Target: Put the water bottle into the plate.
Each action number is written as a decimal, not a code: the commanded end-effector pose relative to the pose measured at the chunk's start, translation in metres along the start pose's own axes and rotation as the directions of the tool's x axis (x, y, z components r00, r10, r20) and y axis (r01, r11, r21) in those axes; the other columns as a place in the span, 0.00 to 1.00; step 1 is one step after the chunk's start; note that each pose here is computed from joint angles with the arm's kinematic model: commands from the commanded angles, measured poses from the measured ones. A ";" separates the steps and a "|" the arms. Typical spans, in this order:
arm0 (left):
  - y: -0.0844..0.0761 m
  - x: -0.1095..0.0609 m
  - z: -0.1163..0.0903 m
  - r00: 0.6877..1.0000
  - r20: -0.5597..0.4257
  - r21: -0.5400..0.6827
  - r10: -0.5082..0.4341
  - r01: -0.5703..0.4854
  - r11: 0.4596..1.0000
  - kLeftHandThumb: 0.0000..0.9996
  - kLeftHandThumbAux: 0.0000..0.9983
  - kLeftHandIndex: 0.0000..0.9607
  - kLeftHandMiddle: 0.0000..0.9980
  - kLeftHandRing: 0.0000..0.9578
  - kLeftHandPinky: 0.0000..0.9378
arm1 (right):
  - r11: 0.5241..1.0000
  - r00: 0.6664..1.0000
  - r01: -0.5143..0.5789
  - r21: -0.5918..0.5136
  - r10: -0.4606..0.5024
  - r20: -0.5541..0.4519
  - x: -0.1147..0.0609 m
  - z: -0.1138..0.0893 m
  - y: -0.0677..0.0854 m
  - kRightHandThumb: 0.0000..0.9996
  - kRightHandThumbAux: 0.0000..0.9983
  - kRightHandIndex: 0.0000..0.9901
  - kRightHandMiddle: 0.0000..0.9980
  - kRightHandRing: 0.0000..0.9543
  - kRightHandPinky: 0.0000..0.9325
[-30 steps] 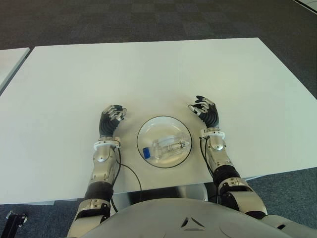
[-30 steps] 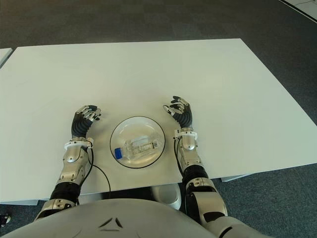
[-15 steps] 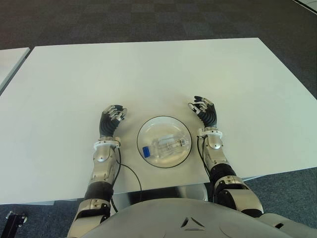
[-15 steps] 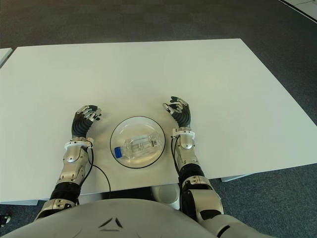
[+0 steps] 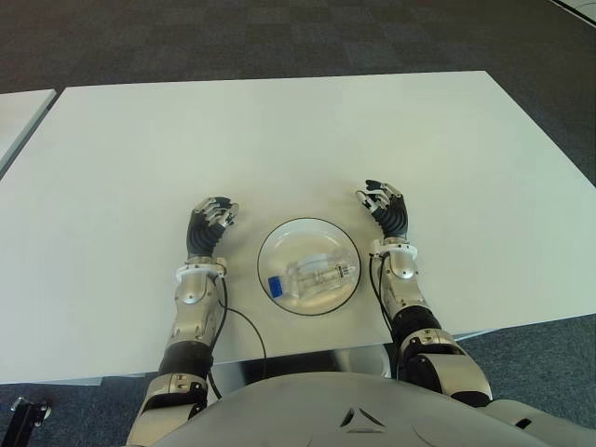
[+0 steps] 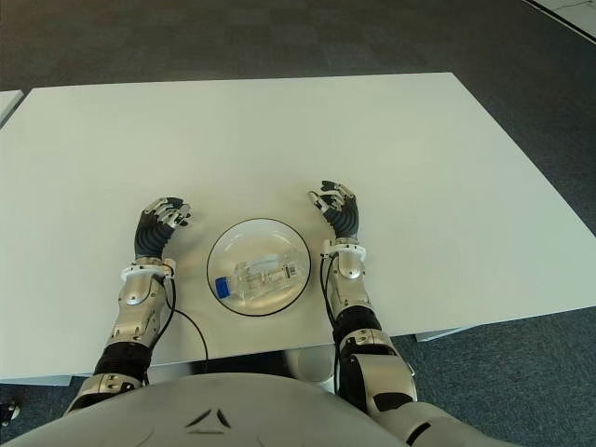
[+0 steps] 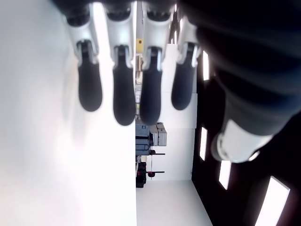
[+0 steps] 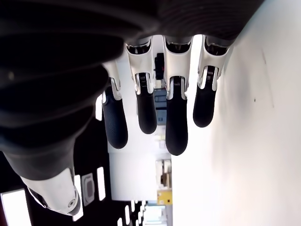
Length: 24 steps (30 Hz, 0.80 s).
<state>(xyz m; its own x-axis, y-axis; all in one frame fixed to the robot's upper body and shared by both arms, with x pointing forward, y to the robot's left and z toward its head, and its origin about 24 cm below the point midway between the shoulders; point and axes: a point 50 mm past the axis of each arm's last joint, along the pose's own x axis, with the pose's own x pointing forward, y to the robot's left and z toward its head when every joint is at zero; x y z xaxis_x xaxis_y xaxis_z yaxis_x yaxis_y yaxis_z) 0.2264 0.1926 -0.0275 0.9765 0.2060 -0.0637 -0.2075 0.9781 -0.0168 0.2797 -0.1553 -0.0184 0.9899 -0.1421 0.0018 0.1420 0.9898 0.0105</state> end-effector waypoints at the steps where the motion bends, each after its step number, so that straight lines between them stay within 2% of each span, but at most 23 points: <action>1: 0.002 -0.004 -0.006 0.999 -0.038 -0.002 0.002 -0.002 1.000 0.83 0.68 0.44 0.47 0.53 0.54 | 1.000 0.999 0.005 0.010 -0.004 -0.050 -0.003 -0.007 0.001 0.71 0.73 0.44 0.62 0.65 0.68; 24: 0.002 -0.003 -0.007 0.999 -0.038 -0.014 -0.006 0.005 1.000 0.84 0.68 0.44 0.47 0.52 0.53 | 0.998 0.997 -0.055 -0.036 0.053 -0.058 -0.002 -0.005 -0.001 0.71 0.73 0.44 0.61 0.65 0.68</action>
<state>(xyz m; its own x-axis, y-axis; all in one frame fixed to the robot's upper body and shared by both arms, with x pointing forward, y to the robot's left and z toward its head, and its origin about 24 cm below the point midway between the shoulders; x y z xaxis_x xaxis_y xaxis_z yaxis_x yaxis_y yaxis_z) 0.2264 0.1933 -0.0275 0.9776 0.2011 -0.0627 -0.2033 0.9786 -0.0307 0.2815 -0.1549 -0.0171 0.9942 -0.1072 -0.0076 0.1071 0.9942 -0.0071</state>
